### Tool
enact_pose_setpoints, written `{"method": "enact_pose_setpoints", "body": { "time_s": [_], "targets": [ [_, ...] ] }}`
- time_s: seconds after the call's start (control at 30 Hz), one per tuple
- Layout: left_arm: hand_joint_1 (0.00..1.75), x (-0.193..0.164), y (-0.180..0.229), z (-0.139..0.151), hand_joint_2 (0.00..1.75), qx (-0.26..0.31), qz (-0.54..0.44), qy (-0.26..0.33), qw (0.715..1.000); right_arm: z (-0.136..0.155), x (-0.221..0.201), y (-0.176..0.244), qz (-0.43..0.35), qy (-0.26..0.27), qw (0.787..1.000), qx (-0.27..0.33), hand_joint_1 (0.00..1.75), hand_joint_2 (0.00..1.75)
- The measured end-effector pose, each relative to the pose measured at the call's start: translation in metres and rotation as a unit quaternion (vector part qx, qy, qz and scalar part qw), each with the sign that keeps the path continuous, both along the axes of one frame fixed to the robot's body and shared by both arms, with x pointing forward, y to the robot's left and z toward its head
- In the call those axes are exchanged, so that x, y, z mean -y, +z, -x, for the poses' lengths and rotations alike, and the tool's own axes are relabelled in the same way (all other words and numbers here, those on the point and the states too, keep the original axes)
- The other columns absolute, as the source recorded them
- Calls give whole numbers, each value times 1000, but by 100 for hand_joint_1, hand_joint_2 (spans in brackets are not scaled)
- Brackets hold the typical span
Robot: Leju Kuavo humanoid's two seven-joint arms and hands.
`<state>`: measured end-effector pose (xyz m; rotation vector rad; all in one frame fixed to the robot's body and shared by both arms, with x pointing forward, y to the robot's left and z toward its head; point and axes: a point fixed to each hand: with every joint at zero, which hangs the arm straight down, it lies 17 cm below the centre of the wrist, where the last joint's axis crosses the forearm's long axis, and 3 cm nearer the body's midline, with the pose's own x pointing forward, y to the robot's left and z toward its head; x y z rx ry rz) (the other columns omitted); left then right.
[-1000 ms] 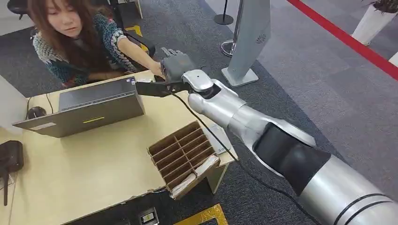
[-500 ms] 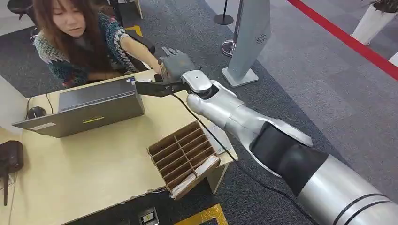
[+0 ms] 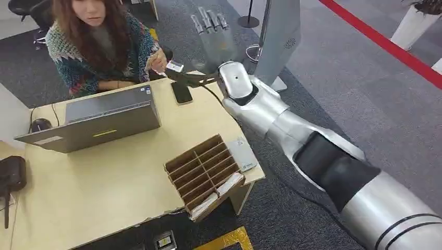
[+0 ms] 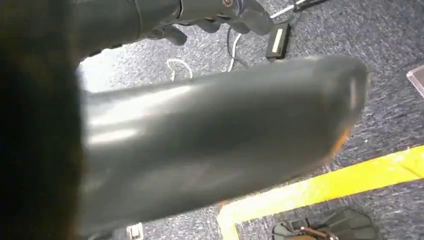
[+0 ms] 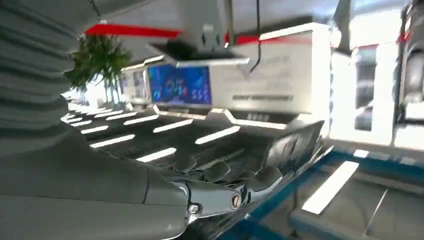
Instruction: Pass the card to the sensor for recognition and then transmit it.
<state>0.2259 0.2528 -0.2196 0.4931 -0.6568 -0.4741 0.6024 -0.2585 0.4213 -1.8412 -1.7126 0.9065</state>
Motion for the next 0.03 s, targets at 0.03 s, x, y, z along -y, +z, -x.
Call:
{"method": "enact_pose_setpoints", "body": {
  "time_s": [0.03],
  "targets": [
    [0,-1,0,1,0,3,-1,-4,1000,7,12,5,-5,-6,1000,19,0,0]
  ]
}}
